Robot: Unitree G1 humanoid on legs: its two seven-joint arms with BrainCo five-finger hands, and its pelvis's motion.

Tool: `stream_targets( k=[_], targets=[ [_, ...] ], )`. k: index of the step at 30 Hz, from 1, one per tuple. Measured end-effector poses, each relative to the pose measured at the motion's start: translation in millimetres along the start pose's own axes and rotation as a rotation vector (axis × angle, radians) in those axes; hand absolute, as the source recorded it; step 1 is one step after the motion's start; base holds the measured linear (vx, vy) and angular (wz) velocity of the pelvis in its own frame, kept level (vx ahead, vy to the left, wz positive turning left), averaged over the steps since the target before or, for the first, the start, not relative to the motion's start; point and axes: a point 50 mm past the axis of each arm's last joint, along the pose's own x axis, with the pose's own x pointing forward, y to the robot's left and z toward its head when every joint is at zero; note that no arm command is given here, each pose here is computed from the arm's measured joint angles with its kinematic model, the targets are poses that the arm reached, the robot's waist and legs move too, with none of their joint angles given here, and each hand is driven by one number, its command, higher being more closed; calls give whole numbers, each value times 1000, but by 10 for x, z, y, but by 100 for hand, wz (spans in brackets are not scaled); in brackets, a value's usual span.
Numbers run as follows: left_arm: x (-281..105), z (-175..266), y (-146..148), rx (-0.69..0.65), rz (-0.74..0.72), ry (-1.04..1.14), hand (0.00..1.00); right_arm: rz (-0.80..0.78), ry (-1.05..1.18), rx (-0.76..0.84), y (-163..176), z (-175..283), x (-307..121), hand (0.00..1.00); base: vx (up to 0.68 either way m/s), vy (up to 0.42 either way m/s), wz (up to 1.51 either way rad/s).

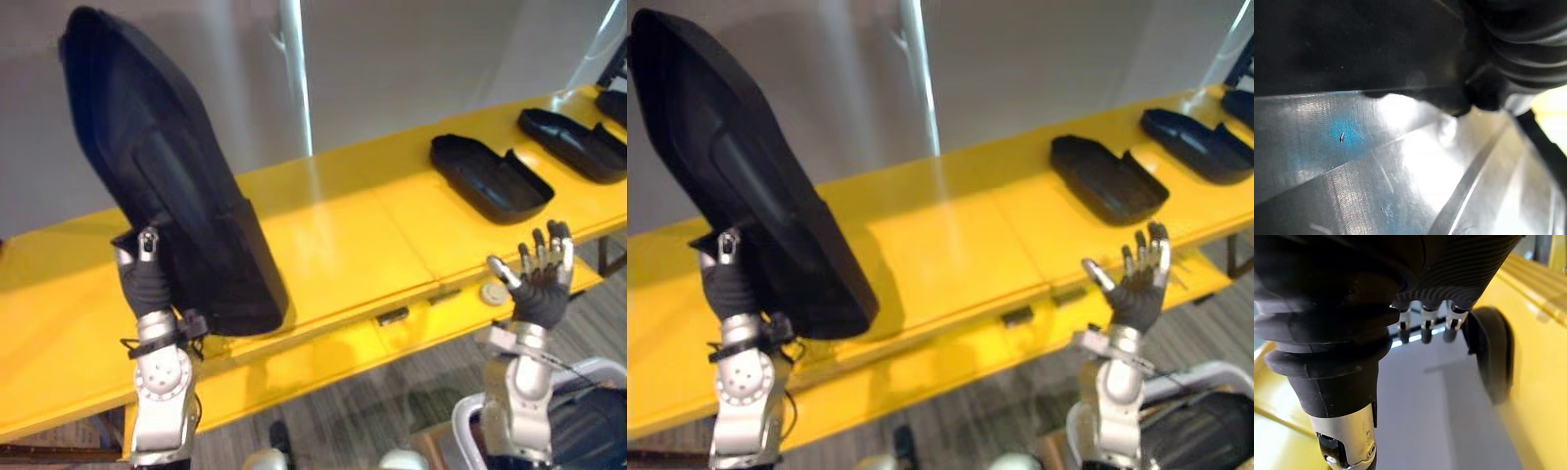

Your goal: Walk over and take plastic housings, then place them on the shelf

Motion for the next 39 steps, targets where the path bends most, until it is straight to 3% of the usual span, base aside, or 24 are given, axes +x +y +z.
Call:
stream_targets(
  k=[15, 25, 33, 39],
  targets=[
    [-11, -116, 112, 60, 1, 49, 100, 15, 11, -39, -101, -2, -101, 0, -30, -34, -6],
    [-17, -20, 104, 49, 7, 21, 100, 78, -46, 16, 51, 107, -13, 0, 21, -9, -1],
    [-59, -78, 4, 59, -116, 74, 100, 41, -12, -4, -15, 66, -71, 0, 7, -3, -3],
    [63, -419, -35, 182, -221, 258, 100, 17, 14, -47, -88, 35, -147, 0, -35, 11, -21]
  ],
)
